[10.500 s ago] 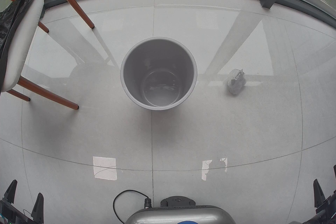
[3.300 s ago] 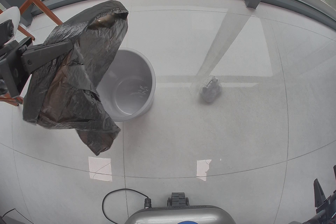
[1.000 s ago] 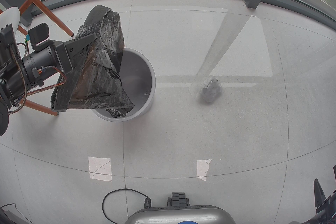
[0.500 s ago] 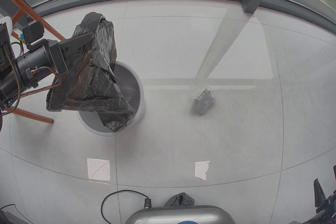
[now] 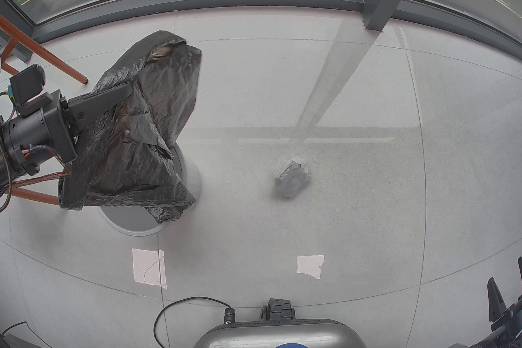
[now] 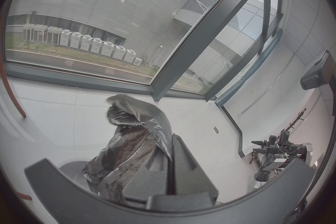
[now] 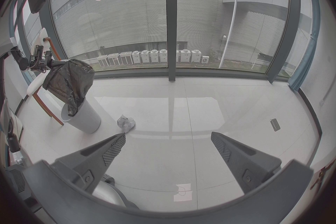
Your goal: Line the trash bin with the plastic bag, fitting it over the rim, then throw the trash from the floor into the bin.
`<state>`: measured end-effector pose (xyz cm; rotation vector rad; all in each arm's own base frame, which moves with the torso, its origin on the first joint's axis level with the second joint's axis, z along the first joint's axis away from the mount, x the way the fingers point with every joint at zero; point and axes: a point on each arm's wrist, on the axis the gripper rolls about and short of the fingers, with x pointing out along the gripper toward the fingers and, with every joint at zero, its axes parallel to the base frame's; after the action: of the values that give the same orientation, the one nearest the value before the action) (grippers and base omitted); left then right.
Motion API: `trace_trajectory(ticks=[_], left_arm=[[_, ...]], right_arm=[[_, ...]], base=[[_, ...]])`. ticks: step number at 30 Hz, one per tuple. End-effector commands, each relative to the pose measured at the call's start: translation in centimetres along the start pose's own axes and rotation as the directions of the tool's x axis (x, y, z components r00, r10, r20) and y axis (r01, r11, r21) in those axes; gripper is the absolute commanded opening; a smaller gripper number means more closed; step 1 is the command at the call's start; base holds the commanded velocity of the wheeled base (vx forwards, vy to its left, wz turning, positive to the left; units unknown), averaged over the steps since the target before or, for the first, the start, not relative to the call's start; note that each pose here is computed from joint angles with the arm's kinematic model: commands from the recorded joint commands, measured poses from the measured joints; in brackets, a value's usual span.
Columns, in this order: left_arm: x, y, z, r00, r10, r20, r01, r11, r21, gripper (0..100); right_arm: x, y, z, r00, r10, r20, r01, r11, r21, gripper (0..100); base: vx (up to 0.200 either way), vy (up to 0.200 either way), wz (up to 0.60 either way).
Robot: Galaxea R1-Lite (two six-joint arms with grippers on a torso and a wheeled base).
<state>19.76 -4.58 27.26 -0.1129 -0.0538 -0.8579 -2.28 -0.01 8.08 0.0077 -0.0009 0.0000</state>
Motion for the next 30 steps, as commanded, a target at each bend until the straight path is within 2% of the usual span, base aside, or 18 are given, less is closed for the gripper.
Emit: trace_trajectory(ticks=[1, 9, 17, 21, 30], left_arm=[[-1.39, -0.87, 0.28, 1.000, 0.012, 0.020, -0.013, 1.000, 0.010, 0], [-1.69, -1.10, 0.43, 0.999, 0.017, 0.031, -0.017, 1.000, 0.002, 0], [-1.65, -1.01, 0.62, 0.997, 0.069, 0.044, -0.069, 0.998, -0.010, 0], [-1.70, -1.09, 0.59, 0.997, 0.064, 0.043, -0.063, 0.997, -0.036, 0], [-1.68, -1.07, 0.52, 0.997, 0.062, 0.040, -0.060, 0.997, -0.038, 0]], right_arm=[[0.00, -0.01, -0.53, 1.000, 0.000, -0.001, 0.000, 1.000, 0.000, 100], [0.00, 0.00, -0.53, 1.000, 0.002, -0.001, -0.002, 1.000, 0.000, 100], [0.00, -0.01, -0.53, 1.000, 0.000, -0.001, 0.000, 1.000, 0.000, 100], [0.00, -0.01, -0.53, 1.000, 0.000, -0.001, 0.000, 1.000, 0.000, 100], [0.00, -0.01, -0.53, 1.000, 0.000, -0.001, 0.000, 1.000, 0.000, 100]], base=[[0.000, 0.000, 0.00], [0.000, 0.000, 0.00], [0.000, 0.000, 0.00], [0.000, 0.200, 0.00], [0.000, 0.200, 0.00]])
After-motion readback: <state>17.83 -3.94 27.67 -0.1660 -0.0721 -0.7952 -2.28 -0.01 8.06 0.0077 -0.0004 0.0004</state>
